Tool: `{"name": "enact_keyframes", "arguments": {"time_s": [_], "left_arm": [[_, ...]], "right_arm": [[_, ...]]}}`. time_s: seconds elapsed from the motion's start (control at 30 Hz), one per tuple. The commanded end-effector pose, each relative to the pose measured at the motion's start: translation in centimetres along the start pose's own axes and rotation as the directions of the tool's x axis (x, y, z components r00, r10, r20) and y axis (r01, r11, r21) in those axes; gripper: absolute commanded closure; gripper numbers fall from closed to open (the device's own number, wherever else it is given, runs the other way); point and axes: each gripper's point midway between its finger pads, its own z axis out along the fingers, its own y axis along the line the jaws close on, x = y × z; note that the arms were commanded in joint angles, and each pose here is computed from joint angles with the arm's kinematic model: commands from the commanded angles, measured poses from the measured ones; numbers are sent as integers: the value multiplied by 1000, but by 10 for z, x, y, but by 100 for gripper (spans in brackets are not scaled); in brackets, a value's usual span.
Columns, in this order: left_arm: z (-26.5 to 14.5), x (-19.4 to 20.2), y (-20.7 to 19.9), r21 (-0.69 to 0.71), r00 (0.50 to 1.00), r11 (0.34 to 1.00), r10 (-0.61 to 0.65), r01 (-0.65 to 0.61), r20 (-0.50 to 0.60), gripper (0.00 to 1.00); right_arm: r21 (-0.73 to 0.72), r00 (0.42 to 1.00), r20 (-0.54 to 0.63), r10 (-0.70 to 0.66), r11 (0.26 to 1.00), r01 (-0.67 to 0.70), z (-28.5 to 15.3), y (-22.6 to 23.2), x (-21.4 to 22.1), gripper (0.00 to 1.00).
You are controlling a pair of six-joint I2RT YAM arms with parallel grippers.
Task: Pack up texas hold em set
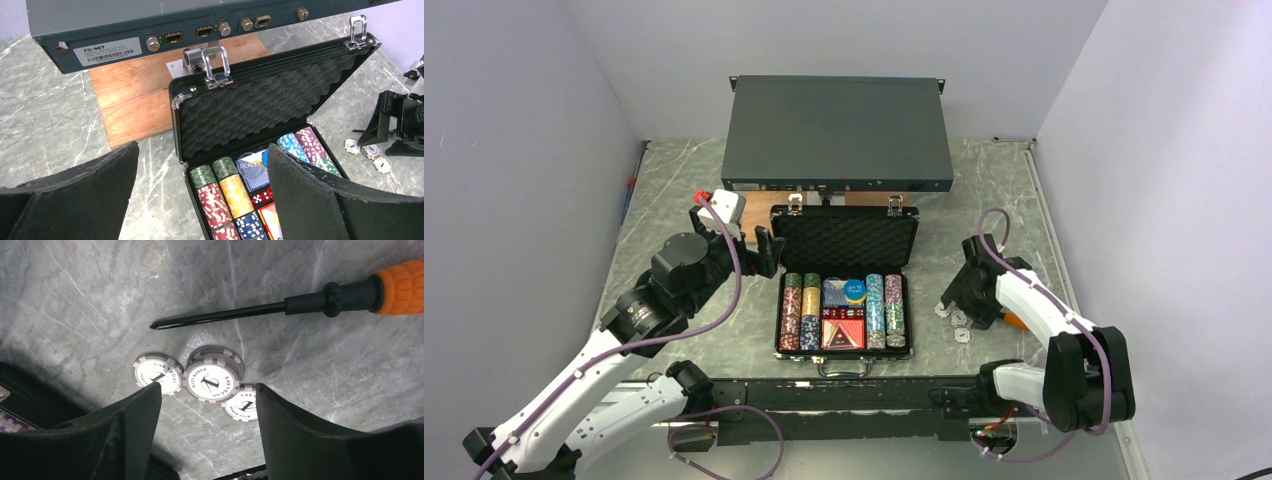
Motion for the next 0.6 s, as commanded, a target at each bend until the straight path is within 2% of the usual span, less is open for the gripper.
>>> {"name": "enact_keyframes", "arguments": {"time_s": [0.0, 0.4, 0.57], "left_arm": [[-1, -10, -4, 20, 999, 1000, 0, -1, 32, 1], [0, -10, -4, 24, 1000, 1000, -2, 1, 29, 1], [-1, -11, -4, 22, 999, 1000, -2, 1, 34, 1]], "right_arm": [[0, 1000, 11, -9, 1000, 9, -9, -5, 1, 27], [26, 998, -38, -55, 998, 56, -7, -17, 17, 28], [15, 996, -59, -66, 998, 67, 1, -13, 20, 26]]}}
